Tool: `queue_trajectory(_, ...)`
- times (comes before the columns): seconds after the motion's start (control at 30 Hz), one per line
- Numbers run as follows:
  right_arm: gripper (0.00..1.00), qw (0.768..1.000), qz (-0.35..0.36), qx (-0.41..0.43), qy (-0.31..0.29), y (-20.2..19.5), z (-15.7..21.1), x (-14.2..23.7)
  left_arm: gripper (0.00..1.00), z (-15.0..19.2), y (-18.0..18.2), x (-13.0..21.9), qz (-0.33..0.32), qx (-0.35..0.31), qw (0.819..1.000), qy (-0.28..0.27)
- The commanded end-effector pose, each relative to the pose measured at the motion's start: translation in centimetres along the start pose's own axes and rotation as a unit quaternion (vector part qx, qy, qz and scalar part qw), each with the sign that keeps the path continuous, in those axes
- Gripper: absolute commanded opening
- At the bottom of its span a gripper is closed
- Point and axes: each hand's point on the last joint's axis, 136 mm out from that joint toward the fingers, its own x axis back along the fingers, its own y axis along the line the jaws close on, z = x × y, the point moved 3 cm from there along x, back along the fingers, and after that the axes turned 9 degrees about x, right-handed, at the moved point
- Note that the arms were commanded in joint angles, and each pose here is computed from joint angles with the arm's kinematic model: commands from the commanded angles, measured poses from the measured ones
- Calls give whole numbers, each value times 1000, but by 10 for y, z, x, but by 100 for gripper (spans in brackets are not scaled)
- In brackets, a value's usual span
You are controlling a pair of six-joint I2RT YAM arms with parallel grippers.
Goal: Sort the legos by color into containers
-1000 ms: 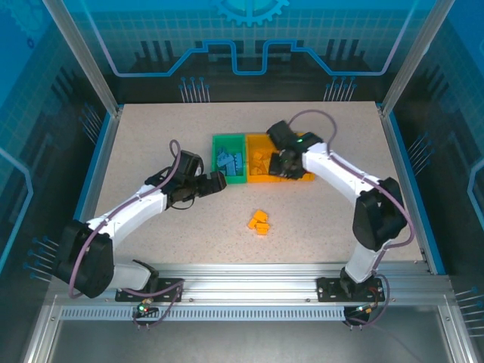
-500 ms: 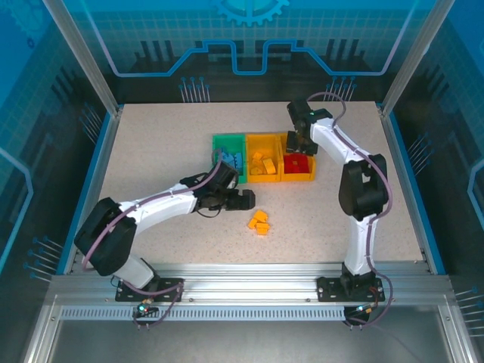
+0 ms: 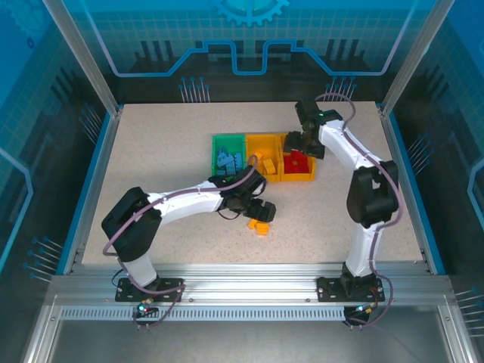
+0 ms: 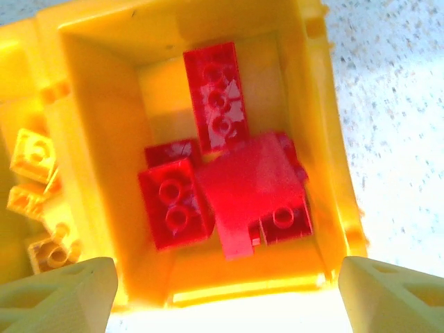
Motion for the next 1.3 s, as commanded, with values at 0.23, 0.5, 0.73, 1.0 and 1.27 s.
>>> queue_trajectory(0.23,88,998,-34,-25,-40,-13,25,50,89,8,3,-21,-30,-79,995,53)
queue_trajectory(0.5,92,997,-42,-32,-55,-22,47,66,79,3,2,-36,-38,-85,993,68)
queue_trajectory(0.73,94,997,-33,-50,-57,-40,65,72,56,2,6,-43,-55,-86,992,75)
queue_trajectory(1.0,94,994,-32,-78,-68,-61,75,80,42,0,13,-42,-76,-82,991,71)
queue_trajectory(1.27,94,993,-46,-83,-64,-60,89,73,39,-56,-4,1,-46,-59,997,-10)
